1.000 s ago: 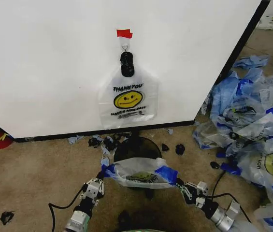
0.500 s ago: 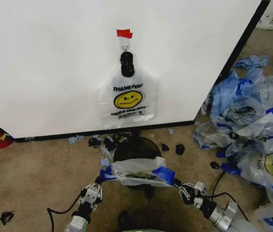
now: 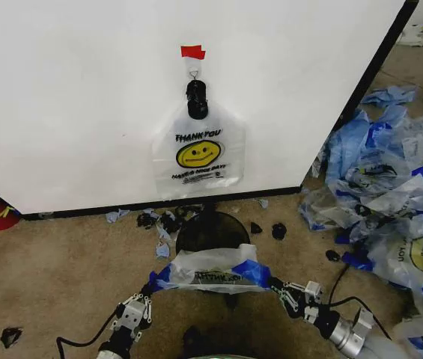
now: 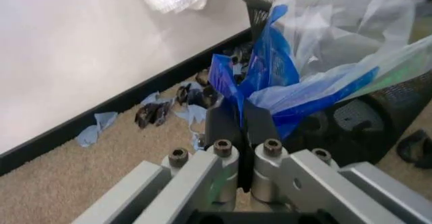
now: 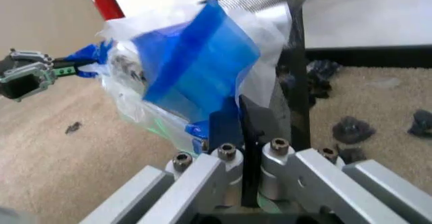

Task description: Pick up the garbage bag from the wall and place it over the trash bin.

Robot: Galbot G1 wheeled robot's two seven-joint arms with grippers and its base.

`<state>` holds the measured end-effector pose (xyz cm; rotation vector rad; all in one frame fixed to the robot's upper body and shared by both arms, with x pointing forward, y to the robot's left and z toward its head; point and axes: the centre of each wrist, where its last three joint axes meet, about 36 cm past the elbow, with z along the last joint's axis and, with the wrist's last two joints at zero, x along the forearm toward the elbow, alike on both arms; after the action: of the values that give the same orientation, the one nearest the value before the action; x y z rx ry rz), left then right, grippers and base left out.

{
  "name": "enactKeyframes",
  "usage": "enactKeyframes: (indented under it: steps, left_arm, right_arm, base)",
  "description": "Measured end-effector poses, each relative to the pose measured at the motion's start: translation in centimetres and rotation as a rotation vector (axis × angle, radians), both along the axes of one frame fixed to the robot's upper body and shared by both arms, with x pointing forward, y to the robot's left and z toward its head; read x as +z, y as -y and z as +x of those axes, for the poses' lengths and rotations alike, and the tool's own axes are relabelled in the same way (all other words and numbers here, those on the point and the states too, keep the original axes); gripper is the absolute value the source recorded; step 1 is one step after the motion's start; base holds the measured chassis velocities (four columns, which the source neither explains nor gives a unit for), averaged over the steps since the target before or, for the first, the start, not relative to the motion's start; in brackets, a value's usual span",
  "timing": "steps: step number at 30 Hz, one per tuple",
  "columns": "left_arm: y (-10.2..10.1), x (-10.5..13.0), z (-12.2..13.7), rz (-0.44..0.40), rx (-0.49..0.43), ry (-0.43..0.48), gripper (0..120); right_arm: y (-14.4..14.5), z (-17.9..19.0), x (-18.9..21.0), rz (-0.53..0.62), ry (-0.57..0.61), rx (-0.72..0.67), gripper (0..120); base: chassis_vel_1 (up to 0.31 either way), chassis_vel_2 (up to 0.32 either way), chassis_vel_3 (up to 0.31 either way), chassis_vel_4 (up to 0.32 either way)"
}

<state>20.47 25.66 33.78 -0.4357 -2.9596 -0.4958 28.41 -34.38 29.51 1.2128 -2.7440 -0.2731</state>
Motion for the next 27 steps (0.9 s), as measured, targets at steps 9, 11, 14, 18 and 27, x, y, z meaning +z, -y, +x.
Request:
enactKeyframes:
  steps: [9, 11, 14, 18, 27]
  left_arm:
    - [1.3, -1.4, 2.8, -0.019, 0.027, 0.042, 0]
    - [1.4, -1.3, 3.1, -0.026, 0.033, 0.046, 0]
    - [1.8, -0.9, 4.0, -0.044, 0.039, 0.057, 0]
    - [2.0, -1.1, 4.3, -0.045, 0.032, 0.048, 0]
    - [2.6, -2.1, 4.6, -0.051, 0.023, 0.019, 0]
  right_arm:
    - [-0.8, -0.3, -0.2, 0.016, -0.019, -0.07, 0]
    - [-0.8, -0.3, -0.2, 0.027, -0.025, -0.077, 0]
    - [-0.8, 0.1, 0.0, 0.064, -0.041, -0.097, 0]
    - [-1.3, 0.4, -0.1, 0.088, -0.061, -0.121, 0]
    - [-3.1, 0.6, -1.4, 0.207, -0.168, -0.192, 0]
  base:
    - [0.0, 0.0, 0.0, 0.0]
    - [0.0, 0.0, 0.0, 0.0]
    - [0.0, 0.0, 0.0, 0.0]
    - [0.0, 0.0, 0.0, 0.0]
    - [0.0, 0.0, 0.0, 0.0]
